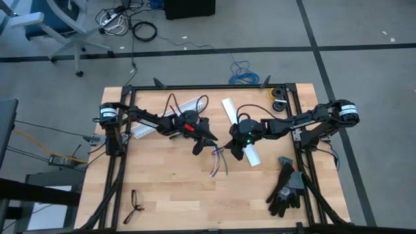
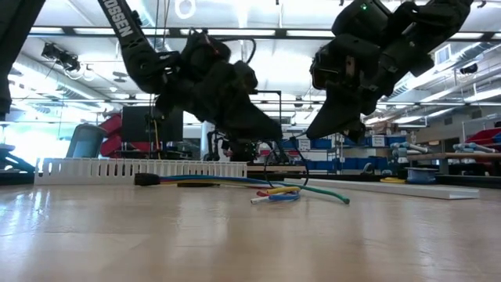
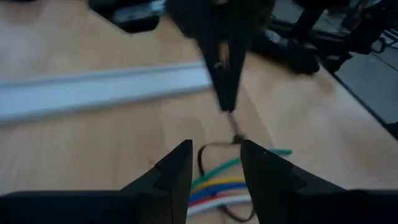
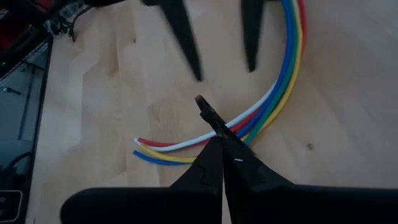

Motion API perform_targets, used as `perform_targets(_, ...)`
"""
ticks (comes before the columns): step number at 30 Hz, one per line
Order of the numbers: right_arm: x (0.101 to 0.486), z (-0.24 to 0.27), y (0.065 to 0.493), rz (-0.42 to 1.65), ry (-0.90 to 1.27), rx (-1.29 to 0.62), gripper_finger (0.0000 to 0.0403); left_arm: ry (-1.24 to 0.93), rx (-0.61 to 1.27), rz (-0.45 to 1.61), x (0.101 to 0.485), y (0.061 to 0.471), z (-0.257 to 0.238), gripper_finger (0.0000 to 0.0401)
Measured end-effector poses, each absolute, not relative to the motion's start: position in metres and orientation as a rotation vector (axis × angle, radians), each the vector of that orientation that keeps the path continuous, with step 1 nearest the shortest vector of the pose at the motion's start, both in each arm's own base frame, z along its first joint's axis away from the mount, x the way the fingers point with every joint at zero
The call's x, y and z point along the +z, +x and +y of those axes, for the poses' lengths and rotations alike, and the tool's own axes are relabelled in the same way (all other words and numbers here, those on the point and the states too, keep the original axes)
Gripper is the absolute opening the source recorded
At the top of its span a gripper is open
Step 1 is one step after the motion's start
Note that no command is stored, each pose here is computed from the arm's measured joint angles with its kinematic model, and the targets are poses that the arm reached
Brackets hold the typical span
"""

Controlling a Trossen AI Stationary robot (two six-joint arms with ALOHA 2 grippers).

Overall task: Ziptie cables
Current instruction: Wrap the cable wires with the left black zip tie

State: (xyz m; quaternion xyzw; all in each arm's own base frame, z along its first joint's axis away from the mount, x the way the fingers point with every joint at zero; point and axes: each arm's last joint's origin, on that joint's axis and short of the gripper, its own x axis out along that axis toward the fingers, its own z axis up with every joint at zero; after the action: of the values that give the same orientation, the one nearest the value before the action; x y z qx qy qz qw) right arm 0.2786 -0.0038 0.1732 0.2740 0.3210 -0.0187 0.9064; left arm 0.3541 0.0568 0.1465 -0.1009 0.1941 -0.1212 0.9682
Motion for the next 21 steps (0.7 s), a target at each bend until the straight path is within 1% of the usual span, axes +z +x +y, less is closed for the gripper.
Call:
perform_targets(3, 0.1733, -0.0062, 0.2787, 0.659, 0.568, -0.046, 0.0000, -0.180, -0.265, 0.353, 0.1539, 0.3587, 0.0552, 0.0141)
perform_targets(9, 0.1735, -0.0087, 0.2787, 0.654, 0.564, -0.055, 0.0000, -0.206, -0.283, 0.360, 0.1574, 0.3622, 0.0530, 0.0140)
perform_targets(17, 0.1740, -0.0086, 0.2791, 0.649, 0.546, -0.042, 0.0000, -0.223, -0.279, 0.402, 0.1536, 0.3607, 0.0528, 0.0140)
perform_targets(21, 0.1757, -0.0084, 0.2802, 0.630, 0.547, -0.029, 0.0000, -0.216, -0.273, 0.389, 0.1548, 0.3612, 0.0533, 0.0140)
